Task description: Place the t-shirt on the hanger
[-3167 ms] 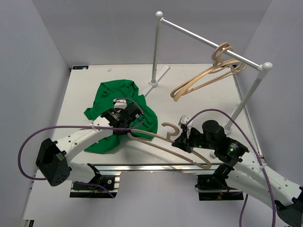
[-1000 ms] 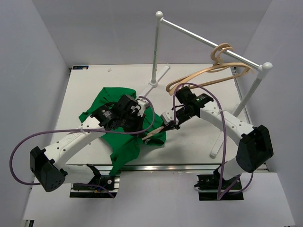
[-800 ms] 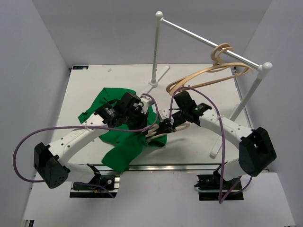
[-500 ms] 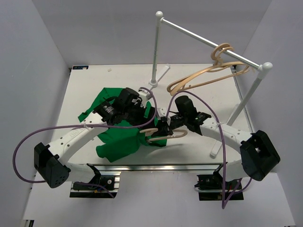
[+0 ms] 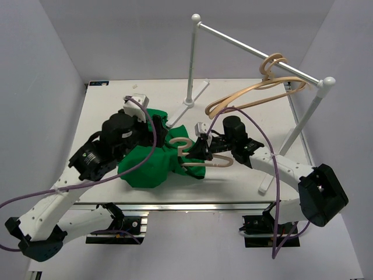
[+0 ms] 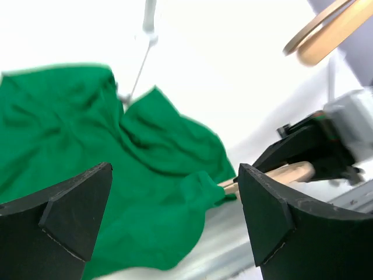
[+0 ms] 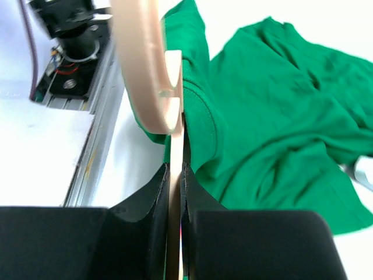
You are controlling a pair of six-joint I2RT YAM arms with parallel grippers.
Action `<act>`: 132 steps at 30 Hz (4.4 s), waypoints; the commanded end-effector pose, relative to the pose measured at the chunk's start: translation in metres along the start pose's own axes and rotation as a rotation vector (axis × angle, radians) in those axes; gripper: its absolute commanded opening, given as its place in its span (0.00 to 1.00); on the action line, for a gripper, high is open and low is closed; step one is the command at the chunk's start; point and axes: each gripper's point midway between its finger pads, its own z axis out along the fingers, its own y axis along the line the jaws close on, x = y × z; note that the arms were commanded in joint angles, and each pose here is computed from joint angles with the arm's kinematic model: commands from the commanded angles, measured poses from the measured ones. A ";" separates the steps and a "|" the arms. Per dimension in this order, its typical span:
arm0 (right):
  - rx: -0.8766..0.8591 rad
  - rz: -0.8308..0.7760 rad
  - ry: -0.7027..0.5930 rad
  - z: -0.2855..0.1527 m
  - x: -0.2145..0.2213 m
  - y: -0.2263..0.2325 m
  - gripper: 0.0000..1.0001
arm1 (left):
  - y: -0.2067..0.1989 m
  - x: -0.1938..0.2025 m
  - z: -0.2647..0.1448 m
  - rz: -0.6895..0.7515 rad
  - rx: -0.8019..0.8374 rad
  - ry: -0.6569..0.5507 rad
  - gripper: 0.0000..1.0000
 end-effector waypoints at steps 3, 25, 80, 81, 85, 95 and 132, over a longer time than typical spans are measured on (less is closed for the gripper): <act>0.080 0.011 -0.069 -0.007 -0.028 -0.021 0.00 | -0.025 -0.064 0.002 0.199 0.102 -0.181 0.98; 0.226 -0.072 -0.087 -0.030 -0.055 -0.029 0.00 | -0.011 0.032 0.011 1.297 0.456 0.048 0.98; 1.243 0.632 0.139 -0.157 -0.016 0.021 0.89 | 0.053 0.099 0.012 0.980 0.249 0.178 0.00; 1.267 0.643 0.121 -0.166 -0.020 0.024 0.89 | 0.054 0.099 0.013 0.979 0.246 0.180 0.00; 1.212 0.744 0.064 -0.169 -0.016 0.044 0.89 | 0.056 0.094 0.014 0.965 0.224 0.173 0.00; 1.097 0.783 0.073 -0.088 0.049 0.019 0.89 | 0.056 0.073 0.027 0.817 0.142 0.128 0.00; 1.448 0.852 0.044 -0.136 0.116 -0.043 0.00 | 0.019 0.102 -0.038 0.940 0.518 0.171 0.00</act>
